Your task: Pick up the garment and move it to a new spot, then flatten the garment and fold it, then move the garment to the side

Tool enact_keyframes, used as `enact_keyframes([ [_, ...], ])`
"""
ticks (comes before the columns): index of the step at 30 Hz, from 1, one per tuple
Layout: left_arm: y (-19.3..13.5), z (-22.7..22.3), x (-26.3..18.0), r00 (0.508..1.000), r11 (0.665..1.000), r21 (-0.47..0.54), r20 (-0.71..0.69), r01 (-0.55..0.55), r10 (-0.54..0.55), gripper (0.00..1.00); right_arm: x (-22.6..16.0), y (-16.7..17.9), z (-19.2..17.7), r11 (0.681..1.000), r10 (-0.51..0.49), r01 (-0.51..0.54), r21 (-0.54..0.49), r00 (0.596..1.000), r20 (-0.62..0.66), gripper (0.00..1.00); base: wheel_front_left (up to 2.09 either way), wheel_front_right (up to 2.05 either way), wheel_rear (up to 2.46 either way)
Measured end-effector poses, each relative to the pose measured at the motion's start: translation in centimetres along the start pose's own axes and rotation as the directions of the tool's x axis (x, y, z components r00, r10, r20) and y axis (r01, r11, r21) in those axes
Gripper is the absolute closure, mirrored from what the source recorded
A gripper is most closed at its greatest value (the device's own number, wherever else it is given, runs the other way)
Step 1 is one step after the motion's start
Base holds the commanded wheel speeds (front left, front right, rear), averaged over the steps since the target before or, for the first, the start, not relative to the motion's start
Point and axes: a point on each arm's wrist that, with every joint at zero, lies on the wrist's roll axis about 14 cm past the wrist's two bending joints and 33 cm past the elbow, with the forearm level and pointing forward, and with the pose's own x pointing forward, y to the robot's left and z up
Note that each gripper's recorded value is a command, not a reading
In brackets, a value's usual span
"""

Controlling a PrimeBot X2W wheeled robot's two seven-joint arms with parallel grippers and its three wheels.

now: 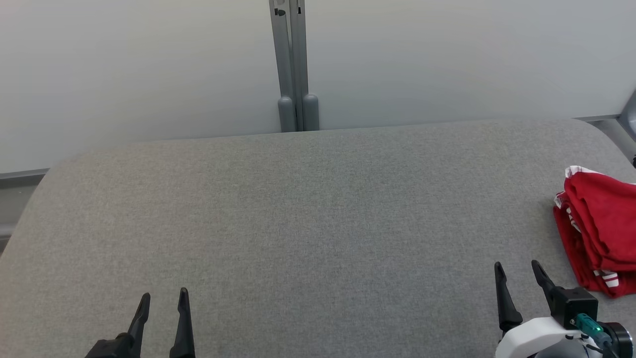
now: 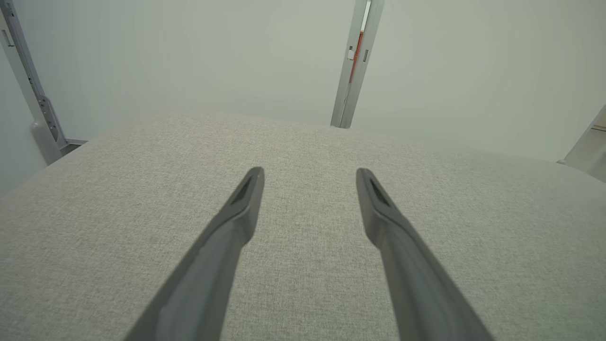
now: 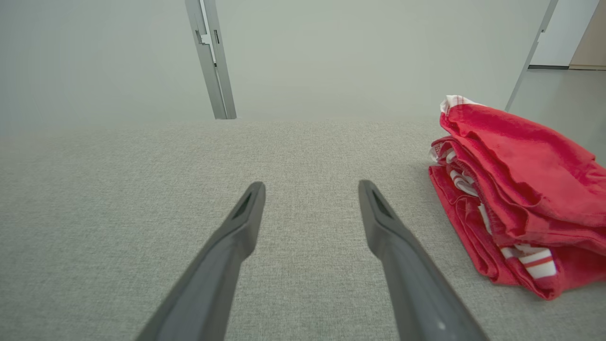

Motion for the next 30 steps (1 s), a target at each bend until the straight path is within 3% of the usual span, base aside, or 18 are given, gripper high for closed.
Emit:
enact_keyframes([
  [25,-0.2,0.4,0.2,1.000,1.000,0.007,0.013,0.010,-0.010,0.00,-0.2,0.3,0.2,1.000,0.005,-0.005,0.015,1.000,0.009,0.00,0.00,0.00,0.00],
  [26,-0.2,0.3,0.2,1.000,1.000,0.006,0.010,0.009,-0.009,1.00,-0.2,0.3,0.1,1.000,0.005,-0.005,0.016,1.000,0.007,1.00,0.00,0.00,0.00],
  [30,0.1,-1.2,-0.3,0.999,1.000,0.001,-0.041,-0.003,0.003,1.00,-0.8,0.4,-1.4,1.000,0.001,0.000,0.028,0.999,-0.042,1.00,0.00,0.00,0.00],
])
